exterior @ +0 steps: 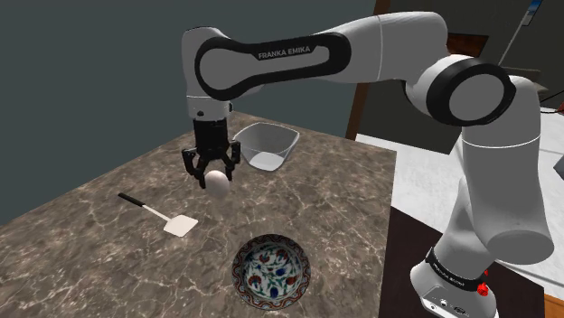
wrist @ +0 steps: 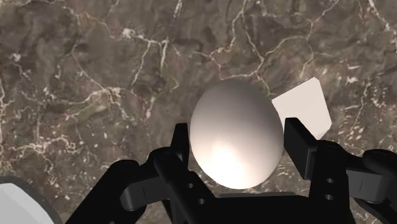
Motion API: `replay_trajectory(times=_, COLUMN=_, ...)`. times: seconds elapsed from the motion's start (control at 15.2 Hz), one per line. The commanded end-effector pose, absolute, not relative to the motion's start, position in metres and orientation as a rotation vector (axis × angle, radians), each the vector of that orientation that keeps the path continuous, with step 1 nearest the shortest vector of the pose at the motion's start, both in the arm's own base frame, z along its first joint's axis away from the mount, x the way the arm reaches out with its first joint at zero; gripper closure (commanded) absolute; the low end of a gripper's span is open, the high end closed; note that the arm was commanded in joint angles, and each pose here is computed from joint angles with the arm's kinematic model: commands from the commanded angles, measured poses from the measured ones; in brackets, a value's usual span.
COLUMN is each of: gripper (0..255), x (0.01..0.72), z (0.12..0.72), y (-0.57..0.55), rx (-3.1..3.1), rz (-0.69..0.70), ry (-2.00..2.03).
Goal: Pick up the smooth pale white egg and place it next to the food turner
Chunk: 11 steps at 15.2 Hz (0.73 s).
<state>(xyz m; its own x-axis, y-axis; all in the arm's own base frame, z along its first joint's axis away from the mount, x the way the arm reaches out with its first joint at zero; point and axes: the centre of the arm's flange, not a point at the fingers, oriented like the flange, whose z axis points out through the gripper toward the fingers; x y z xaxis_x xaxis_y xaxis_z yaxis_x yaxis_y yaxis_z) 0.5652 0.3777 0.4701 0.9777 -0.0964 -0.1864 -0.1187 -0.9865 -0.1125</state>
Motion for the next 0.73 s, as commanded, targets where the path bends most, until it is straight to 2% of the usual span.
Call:
replay_trajectory(times=0.0, gripper=255, x=0.564, z=0.46, y=0.378, rx=-3.001, rz=0.273, ry=0.164)
replay_trajectory(times=0.66, gripper=255, x=0.564, z=0.407, y=0.378, rx=-3.001, rz=0.273, ry=0.164)
